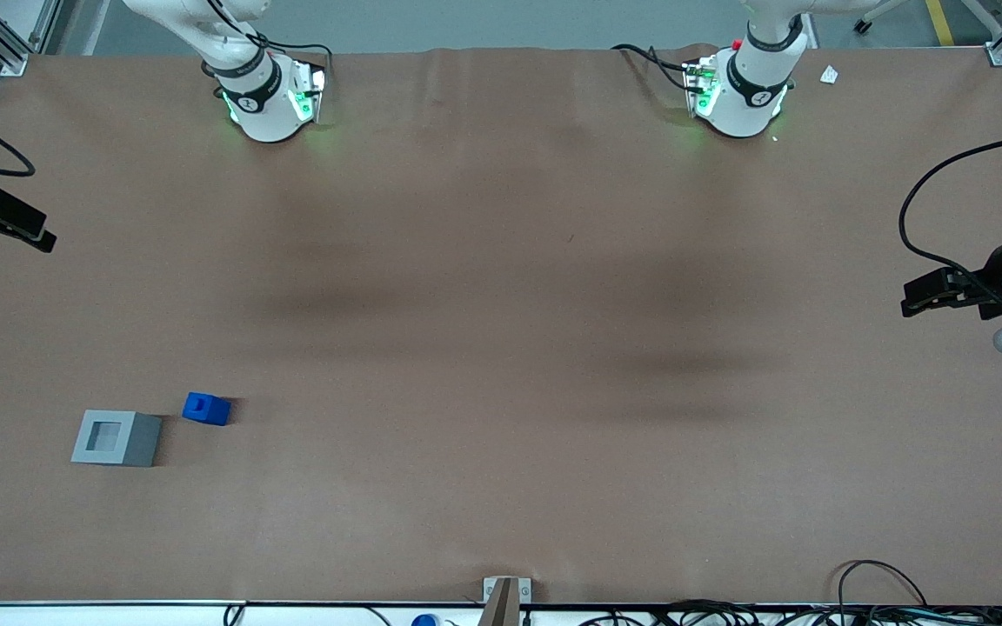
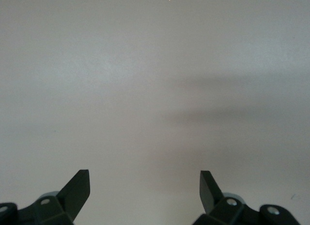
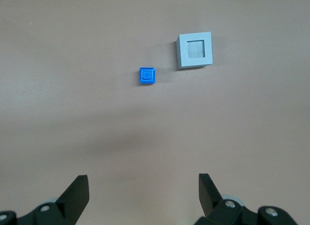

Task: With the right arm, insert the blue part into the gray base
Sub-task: 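Move the open right gripper over the blue block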

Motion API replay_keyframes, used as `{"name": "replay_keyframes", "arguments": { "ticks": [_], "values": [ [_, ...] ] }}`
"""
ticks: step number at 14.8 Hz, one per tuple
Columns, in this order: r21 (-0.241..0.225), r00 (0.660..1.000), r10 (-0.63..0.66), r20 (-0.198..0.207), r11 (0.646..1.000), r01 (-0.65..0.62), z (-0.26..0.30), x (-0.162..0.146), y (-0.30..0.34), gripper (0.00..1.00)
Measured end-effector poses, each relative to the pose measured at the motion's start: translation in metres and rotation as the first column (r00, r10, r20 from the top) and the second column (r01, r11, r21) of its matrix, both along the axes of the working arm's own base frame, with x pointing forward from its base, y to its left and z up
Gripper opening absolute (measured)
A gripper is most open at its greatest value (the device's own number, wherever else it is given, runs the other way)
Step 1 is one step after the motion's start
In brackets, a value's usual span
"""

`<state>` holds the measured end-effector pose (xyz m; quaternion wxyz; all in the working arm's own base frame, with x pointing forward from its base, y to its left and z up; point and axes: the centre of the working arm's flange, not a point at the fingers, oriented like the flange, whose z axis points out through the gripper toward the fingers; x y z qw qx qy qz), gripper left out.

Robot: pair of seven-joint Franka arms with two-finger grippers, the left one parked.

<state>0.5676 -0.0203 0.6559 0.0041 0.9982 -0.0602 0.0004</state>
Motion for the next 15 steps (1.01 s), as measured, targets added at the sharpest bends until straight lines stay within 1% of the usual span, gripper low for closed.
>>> {"name": "replay_keyframes", "arguments": {
  "ticks": [7,12,15],
  "values": [
    [0.000,1.000,-0.008,-0.004,1.000,0.008,-0.003,0.002,-0.005,1.00],
    [0.001,0.997,-0.055,-0.045,0.998,0.055,-0.029,0.014,-0.033,1.00],
    [0.006,0.996,-0.056,-0.065,0.998,0.057,-0.041,0.020,-0.034,1.00]
  ]
}}
